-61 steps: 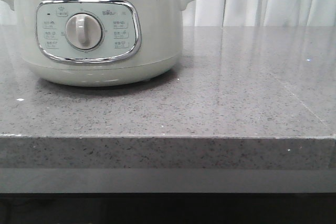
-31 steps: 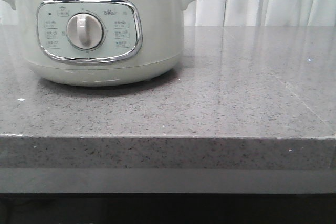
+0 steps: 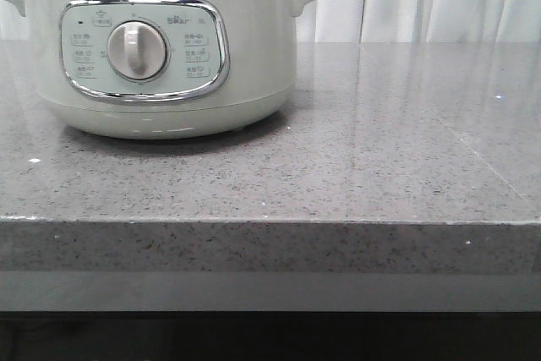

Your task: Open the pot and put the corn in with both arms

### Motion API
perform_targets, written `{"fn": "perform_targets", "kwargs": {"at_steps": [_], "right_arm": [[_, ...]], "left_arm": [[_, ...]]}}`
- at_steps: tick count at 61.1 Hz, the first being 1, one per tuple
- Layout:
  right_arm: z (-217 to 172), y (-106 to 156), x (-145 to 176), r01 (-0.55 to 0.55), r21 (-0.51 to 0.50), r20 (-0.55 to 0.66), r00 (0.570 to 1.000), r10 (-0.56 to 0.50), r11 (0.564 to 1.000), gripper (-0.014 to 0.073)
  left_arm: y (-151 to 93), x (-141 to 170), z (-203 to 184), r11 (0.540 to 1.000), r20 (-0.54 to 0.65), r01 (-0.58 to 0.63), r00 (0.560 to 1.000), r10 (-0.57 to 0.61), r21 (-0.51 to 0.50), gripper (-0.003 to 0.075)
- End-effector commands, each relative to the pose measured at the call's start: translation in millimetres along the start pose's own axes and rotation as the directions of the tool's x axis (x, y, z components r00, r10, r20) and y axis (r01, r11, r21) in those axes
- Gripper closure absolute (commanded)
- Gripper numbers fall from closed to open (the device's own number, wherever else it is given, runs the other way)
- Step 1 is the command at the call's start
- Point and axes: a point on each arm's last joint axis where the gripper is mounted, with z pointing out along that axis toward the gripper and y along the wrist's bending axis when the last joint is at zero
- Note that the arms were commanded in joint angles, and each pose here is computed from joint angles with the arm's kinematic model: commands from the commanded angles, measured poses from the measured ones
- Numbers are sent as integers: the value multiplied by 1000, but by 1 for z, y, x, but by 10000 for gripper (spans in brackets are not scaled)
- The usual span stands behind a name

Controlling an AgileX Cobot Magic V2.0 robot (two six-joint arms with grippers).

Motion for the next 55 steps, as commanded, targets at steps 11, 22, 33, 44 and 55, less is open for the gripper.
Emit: {"fn": "perform_targets", "kwargs": {"at_steps": [11,22,33,44,55], "right_arm": [[-3,-2,-17,11,24,107,994,-13,1000,663],[-3,-2,-17,11,24,107,994,-13,1000,663],[-3,-2,-17,11,24,107,994,-13,1000,663],[-3,-2,-17,11,24,107,994,-13,1000,663],[-3,-2,-17,11,24,107,994,-13,1000,663]], "left_arm": [[-11,-18,-36,999,148,15,989,-22,51,408],[-11,-13,-36,999,95,9,995,-14,47,408],[-11,-12,-35,999,81,8,997,-12,47,407],[-11,-13,-36,999,89,8,996,-12,46,401],[-9,-19,-42,1000,136,-7,991,4,21,286]]}}
